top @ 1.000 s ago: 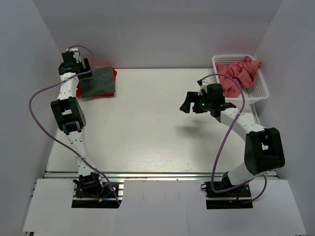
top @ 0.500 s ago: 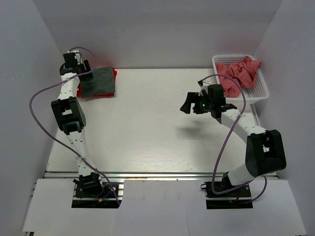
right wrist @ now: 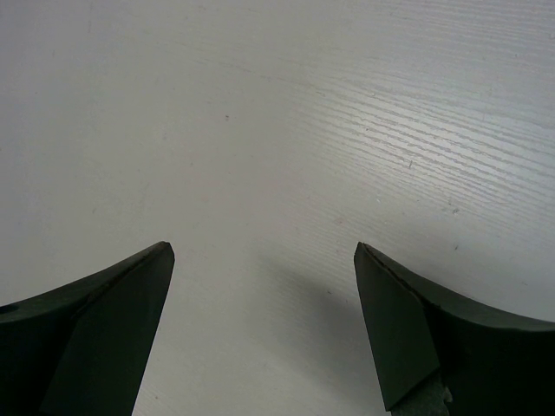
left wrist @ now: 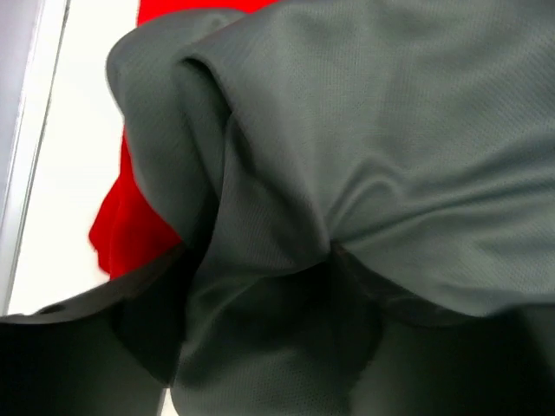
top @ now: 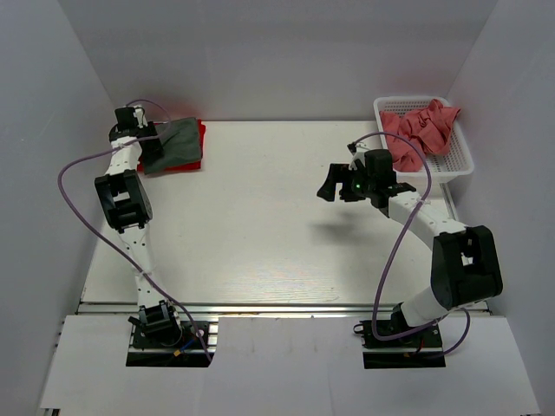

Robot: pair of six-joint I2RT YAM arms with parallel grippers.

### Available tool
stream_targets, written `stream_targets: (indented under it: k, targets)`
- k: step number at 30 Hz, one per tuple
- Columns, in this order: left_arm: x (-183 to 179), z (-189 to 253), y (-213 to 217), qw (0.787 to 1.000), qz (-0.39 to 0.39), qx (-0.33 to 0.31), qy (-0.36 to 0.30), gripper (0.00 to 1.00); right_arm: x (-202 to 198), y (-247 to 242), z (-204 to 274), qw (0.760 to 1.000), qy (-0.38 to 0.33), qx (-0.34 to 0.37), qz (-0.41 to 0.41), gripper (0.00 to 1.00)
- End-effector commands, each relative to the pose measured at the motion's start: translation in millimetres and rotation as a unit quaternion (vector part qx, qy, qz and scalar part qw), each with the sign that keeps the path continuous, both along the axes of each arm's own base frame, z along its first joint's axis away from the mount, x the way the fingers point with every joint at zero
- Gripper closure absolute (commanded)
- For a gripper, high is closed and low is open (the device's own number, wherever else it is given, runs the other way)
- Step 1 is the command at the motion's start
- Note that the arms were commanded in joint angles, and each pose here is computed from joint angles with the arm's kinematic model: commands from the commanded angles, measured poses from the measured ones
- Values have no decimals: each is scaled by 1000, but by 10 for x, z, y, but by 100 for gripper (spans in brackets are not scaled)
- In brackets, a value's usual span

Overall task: Fold and stack the t-shirts
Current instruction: Put the neatly folded tshirt into the corner of the board with the left arm

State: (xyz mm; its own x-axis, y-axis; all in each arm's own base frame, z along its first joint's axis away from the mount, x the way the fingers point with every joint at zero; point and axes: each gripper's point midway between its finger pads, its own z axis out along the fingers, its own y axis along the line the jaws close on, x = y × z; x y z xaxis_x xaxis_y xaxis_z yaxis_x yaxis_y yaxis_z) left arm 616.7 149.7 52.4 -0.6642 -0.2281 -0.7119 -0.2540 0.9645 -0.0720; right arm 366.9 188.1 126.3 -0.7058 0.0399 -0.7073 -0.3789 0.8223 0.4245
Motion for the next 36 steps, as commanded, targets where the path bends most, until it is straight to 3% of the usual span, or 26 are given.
stream_targets:
  k: [1, 4, 6, 8, 10, 11, 13, 23, 28, 30, 31, 32, 33, 36]
  targets:
    - [116, 434, 4, 998, -16, 6, -54, 45, 52, 22, 34, 1000, -13, 4, 5, 10]
    - [159, 616, -2, 997, -24, 13, -76, 58, 38, 33, -26, 1000, -2, 3, 9, 10]
    - [180, 714, -17, 995, -33, 15, -88, 58, 28, 44, -48, 1000, 3, 7, 11, 10]
    - [182, 770, -31, 995, -40, 18, -94, 67, 34, 61, -70, 1000, 7, 10, 12, 10]
    - [219, 883, -17, 993, -44, 27, -110, 78, 29, 73, -87, 1000, 10, 12, 14, 10]
    - [230, 958, -8, 991, -48, 35, -118, 91, 29, 77, -90, 1000, 11, 13, 14, 10]
    - [254, 1047, -46, 988, -67, 40, -130, 99, 34, 85, -101, 1000, 12, 13, 15, 10]
    - [361, 1247, -144, 975, -120, 57, -176, 100, 64, 99, -144, 1000, 21, 14, 13, 10]
    - [373, 1185, 20, 978, -87, 85, -168, 100, 95, 122, -191, 999, 27, 16, 16, 10]
    - [405, 1190, 79, 980, -72, 88, -163, 83, 103, 127, -201, 999, 30, 16, 16, 10]
    - [399, 1063, 78, 983, -73, 83, -148, 64, 110, 129, -194, 999, 28, 16, 16, 10]
    - [396, 1061, 93, 983, -69, 86, -147, 58, 114, 129, -194, 999, 28, 15, 17, 10]
    - [396, 1061, 90, 983, -66, 82, -148, 42, 122, 115, -201, 999, 30, 16, 14, 10]
    - [345, 982, 148, 987, -33, 76, -139, 26, 129, 137, -171, 999, 25, 18, 16, 10]
